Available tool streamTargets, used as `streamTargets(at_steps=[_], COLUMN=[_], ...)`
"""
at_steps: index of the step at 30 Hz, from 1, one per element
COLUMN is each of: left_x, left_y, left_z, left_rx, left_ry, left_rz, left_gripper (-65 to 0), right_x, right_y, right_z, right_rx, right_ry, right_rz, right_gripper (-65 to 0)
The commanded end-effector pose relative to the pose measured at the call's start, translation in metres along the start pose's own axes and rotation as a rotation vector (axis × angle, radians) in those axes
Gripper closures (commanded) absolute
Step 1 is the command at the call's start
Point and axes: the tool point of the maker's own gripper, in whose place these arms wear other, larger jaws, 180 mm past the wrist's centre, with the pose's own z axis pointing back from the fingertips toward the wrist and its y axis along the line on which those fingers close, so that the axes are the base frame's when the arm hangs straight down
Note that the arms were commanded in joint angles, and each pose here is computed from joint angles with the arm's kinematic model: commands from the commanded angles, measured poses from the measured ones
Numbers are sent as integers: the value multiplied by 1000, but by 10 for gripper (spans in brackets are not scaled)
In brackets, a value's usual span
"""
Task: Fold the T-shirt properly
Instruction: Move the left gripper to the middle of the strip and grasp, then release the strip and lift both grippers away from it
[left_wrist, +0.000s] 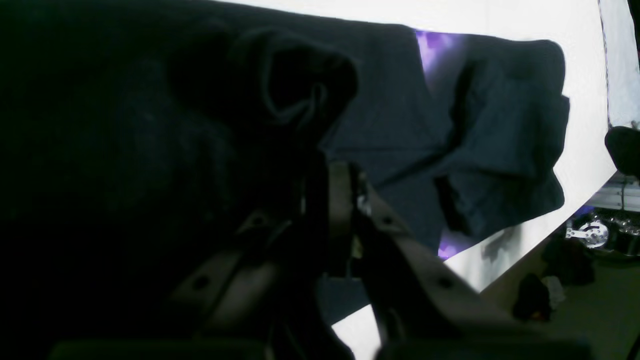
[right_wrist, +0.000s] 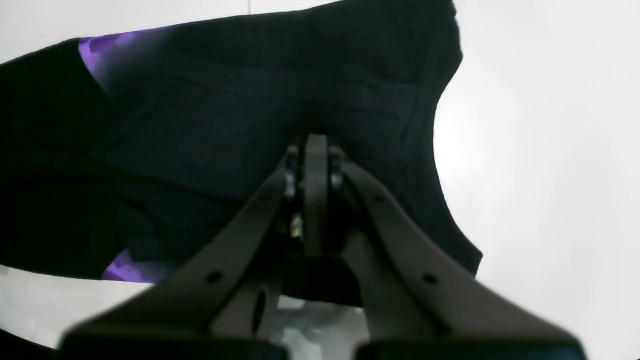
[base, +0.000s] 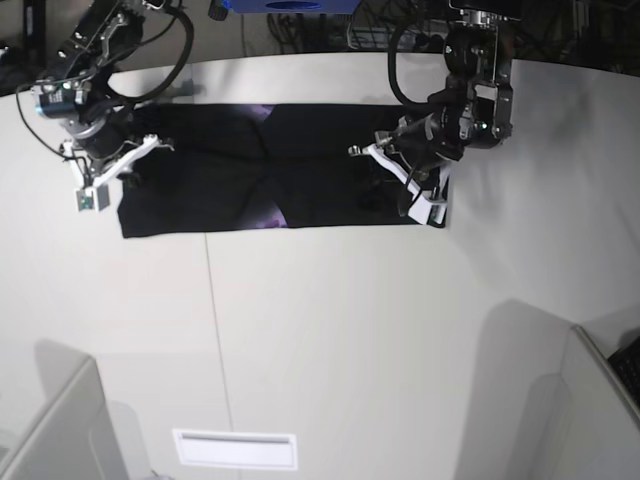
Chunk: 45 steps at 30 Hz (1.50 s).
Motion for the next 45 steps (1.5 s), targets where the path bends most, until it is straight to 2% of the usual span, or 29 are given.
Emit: streamTargets(at_steps=[1, 32, 33, 36, 39, 42, 45], left_x=[11, 24, 22, 15, 13, 12, 25], left_y=[-9, -12, -15, -26, -53, -68, -61], left_z=[2, 0, -1, -6, -16, -21, -8], left_rx=[-29, -36, -42, -68, -125, -157, -139], left_ry=[-37, -58, -53, -28, 0, 15, -40], left_rz=[-9, -20, -24, -46, -106, -143, -131], left_gripper=[0, 0, -35, -230, -370, -428, -382], right_x=[12, 12, 12, 12, 16, 15, 14], right_y=[0, 3, 3, 2, 1, 0, -9], right_z=[3, 2, 2, 2, 2, -1, 1], right_rx=[2, 8, 8, 6, 3, 6, -14], right_ry=[-46, -44, -44, -43, -54, -33, 0], right_rz=[8, 10, 10, 10, 6, 4, -14], right_gripper=[0, 0, 0, 0, 0, 0, 0])
